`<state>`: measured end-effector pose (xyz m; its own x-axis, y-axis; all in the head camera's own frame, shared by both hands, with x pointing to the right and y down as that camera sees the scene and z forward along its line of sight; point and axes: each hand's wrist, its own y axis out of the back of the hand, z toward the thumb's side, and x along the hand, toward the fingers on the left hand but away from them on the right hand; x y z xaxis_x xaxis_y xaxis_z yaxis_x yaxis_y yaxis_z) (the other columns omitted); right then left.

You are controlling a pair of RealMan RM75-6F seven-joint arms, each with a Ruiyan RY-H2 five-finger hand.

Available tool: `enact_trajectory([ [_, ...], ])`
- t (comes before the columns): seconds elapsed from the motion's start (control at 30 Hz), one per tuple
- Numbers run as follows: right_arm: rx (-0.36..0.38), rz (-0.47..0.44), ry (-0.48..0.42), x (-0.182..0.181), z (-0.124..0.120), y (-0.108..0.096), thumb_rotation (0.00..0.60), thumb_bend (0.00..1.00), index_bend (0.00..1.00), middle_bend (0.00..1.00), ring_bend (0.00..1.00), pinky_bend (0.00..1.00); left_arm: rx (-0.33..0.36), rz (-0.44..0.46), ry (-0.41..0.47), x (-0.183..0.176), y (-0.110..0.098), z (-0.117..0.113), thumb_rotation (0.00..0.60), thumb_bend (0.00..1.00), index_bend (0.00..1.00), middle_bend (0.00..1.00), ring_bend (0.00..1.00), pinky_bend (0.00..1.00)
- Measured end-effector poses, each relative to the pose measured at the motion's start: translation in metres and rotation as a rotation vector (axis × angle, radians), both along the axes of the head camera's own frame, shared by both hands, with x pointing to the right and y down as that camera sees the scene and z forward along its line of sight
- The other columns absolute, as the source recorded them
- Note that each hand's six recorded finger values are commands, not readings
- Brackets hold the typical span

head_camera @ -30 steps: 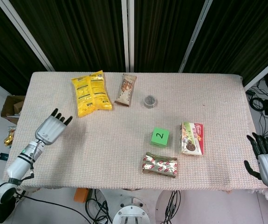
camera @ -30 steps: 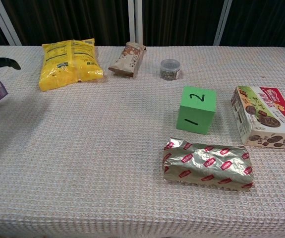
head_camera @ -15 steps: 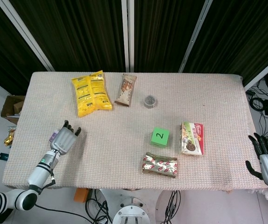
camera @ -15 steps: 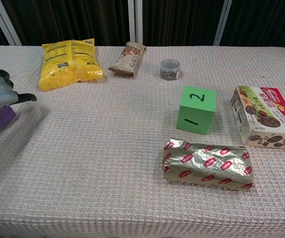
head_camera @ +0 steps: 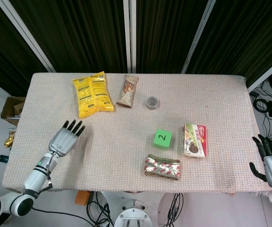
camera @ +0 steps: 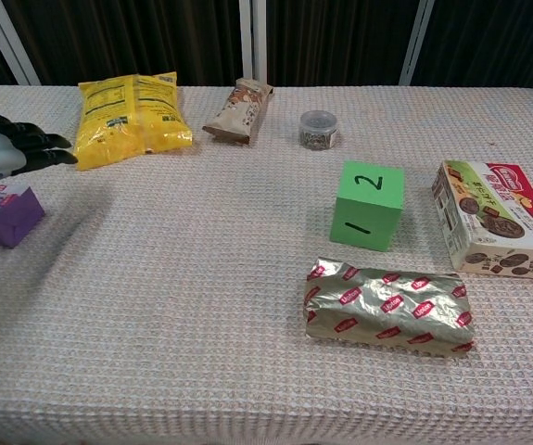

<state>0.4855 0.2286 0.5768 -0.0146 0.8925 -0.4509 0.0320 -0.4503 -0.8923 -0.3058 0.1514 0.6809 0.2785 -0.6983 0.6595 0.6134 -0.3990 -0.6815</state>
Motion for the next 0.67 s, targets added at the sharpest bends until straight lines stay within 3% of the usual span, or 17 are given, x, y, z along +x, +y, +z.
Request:
enact_trajectory([
  [0.27, 0.019, 0.001, 0.0, 0.0, -0.005, 0.0, 0.6, 0.29, 0.0, 0.0, 0.0, 0.0, 0.051, -0.146, 0.118, -0.026, -0.005, -0.04, 0.6, 0.06, 0.0, 0.0, 0.03, 0.16],
  [0.37, 0.034, -0.001, 0.002, 0.002, -0.006, 0.002, 0.6, 0.29, 0.0, 0.0, 0.0, 0.0, 0.088, -0.221, 0.212, -0.041, -0.006, -0.058, 0.6, 0.06, 0.0, 0.0, 0.03, 0.16],
  [0.47, 0.054, -0.002, 0.013, 0.005, -0.004, 0.006, 0.6, 0.29, 0.0, 0.0, 0.0, 0.0, 0.136, -0.319, 0.325, -0.065, -0.003, -0.074, 0.542, 0.06, 0.0, 0.0, 0.03, 0.16],
  [0.57, 0.078, 0.003, 0.029, 0.009, -0.002, 0.01, 0.6, 0.29, 0.0, 0.0, 0.0, 0.0, 0.189, -0.414, 0.401, -0.102, 0.011, -0.088, 0.497, 0.06, 0.0, 0.0, 0.03, 0.16],
  [0.67, 0.091, 0.021, 0.044, 0.014, 0.0, 0.015, 0.6, 0.28, 0.0, 0.0, 0.0, 0.0, 0.249, -0.479, 0.396, -0.144, 0.039, -0.104, 0.491, 0.06, 0.0, 0.0, 0.03, 0.16],
])
